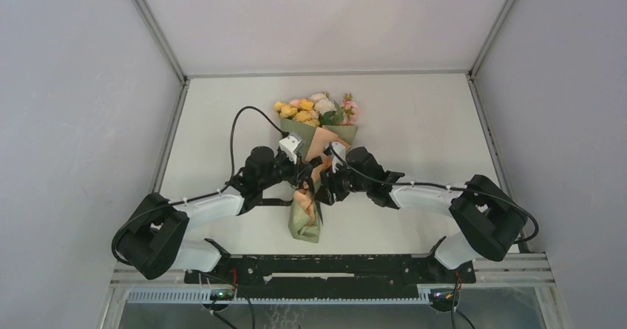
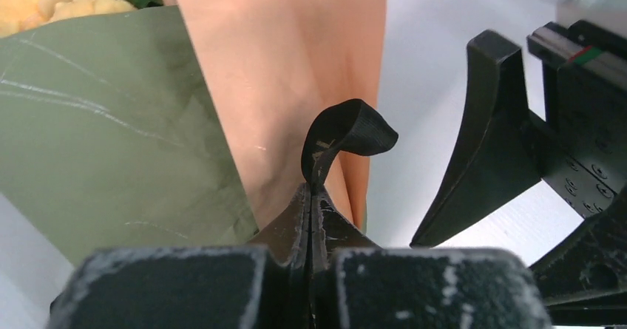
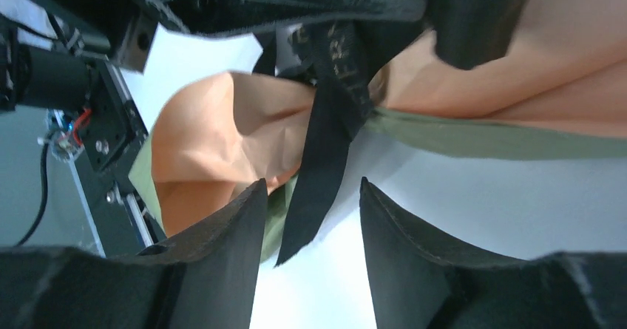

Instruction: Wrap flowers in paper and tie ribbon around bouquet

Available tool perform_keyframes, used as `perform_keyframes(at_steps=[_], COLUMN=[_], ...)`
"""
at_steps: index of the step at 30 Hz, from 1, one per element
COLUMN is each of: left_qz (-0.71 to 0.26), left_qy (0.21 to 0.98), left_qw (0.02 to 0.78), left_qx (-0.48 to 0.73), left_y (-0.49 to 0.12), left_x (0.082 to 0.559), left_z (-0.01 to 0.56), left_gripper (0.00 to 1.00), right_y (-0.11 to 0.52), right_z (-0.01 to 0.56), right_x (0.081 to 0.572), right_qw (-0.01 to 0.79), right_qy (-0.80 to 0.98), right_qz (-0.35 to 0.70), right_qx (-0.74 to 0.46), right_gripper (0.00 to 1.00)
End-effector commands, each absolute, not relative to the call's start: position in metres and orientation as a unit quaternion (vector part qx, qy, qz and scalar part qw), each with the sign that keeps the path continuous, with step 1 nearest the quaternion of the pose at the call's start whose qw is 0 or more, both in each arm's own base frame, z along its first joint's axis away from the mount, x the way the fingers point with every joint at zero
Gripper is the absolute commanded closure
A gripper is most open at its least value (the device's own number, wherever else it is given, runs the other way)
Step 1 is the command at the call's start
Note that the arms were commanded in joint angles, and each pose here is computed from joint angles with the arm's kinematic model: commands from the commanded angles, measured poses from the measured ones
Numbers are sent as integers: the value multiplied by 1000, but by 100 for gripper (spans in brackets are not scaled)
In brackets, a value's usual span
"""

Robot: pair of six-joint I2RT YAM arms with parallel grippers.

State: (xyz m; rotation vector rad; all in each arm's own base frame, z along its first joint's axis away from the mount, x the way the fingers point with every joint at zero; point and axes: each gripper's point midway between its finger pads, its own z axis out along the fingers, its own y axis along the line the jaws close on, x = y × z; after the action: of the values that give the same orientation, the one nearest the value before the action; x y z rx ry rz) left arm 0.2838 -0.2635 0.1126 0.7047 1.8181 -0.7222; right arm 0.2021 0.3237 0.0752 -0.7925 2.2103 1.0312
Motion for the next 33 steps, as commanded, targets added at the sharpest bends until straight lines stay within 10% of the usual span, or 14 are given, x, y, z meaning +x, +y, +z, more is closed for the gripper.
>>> perform_keyframes(at_steps=[1, 13, 19, 33], left_qz=[-287, -312, -311, -307], left_qy=[766, 761, 740, 752], left_qw=[527, 534, 566, 558], left_qx=[231, 195, 186, 170], left_y=[-250, -250, -246, -233], left_x=[292, 294, 307, 312], left_z=[122, 129, 151, 147], left_gripper=[100, 100, 100, 100], right_y=[351, 370, 370, 353], right_z=[129, 110, 96, 56], right_x=[236, 278, 274, 232], right_qw=[382, 408, 376, 266], right_qy=[772, 778, 793, 828], right_qz=[441, 438, 438, 416], right_qx=[-253, -188, -195, -264], right_gripper=[45, 55, 79, 74])
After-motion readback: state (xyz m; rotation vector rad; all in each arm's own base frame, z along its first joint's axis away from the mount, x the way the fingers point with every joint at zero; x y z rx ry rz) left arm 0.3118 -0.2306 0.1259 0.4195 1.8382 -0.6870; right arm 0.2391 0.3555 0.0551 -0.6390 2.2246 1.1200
